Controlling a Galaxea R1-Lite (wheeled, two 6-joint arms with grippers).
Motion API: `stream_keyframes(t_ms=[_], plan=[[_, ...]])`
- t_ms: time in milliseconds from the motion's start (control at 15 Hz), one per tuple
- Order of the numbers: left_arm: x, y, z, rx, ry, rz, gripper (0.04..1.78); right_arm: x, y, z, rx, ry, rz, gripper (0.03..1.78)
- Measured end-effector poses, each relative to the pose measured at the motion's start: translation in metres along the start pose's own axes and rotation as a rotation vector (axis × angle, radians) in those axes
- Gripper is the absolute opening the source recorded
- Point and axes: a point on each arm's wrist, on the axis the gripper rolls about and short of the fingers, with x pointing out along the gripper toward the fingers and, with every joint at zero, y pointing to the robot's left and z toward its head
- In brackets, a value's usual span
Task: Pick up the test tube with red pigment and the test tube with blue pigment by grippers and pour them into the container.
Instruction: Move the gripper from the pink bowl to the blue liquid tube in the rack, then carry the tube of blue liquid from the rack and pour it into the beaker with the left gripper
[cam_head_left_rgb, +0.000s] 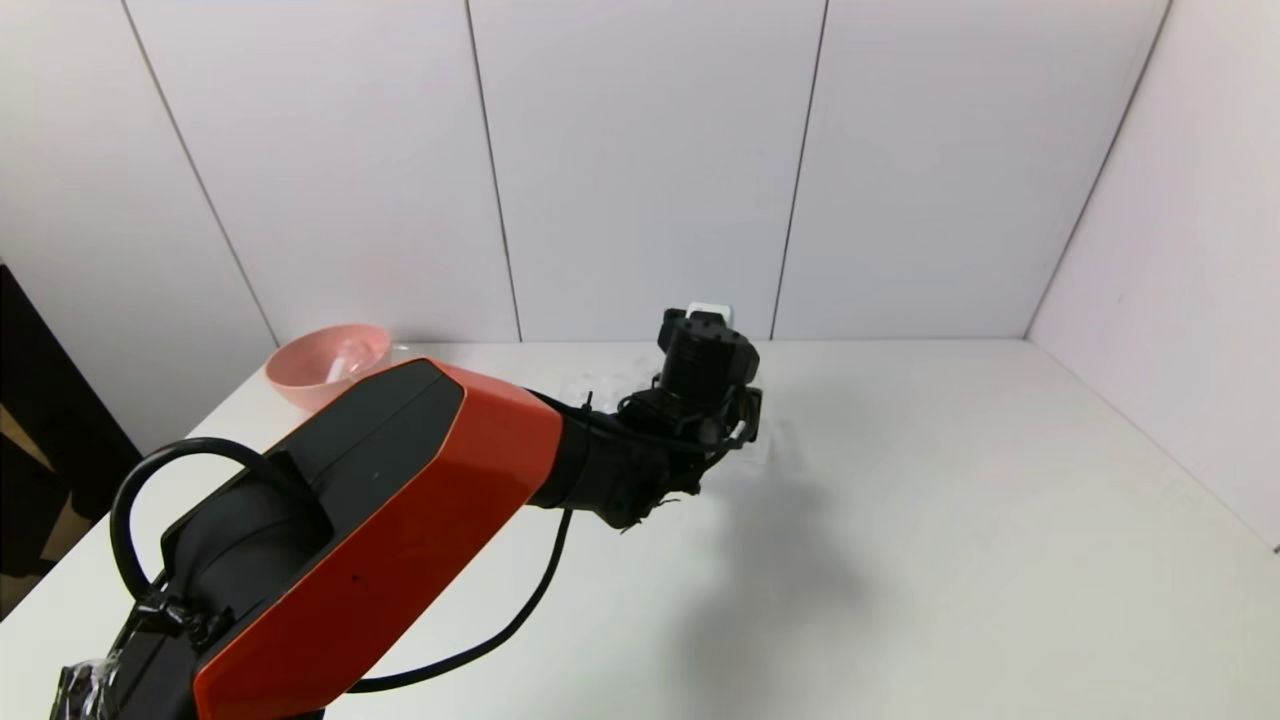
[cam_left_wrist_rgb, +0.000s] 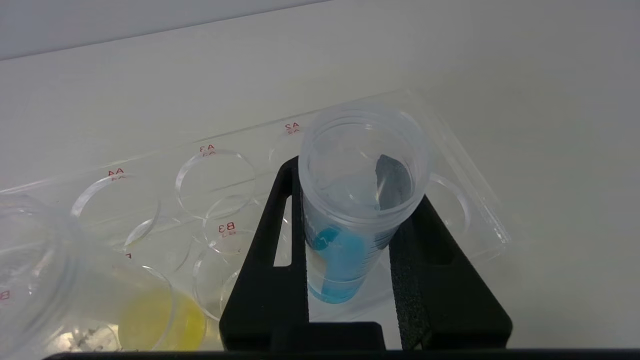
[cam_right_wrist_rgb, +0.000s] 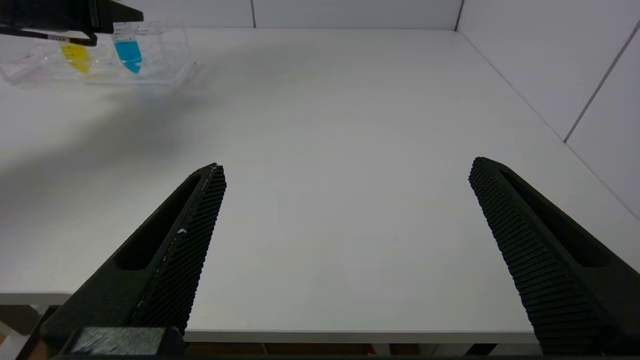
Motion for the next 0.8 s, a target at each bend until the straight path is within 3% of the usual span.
stream_keyframes(t_ms=[800], plan=[[-0.007,-0.001,0.012,0.022,-0.027,0.016,0.47,0.000,0.000,0.000,0.000,0.000,0.001,1.77]])
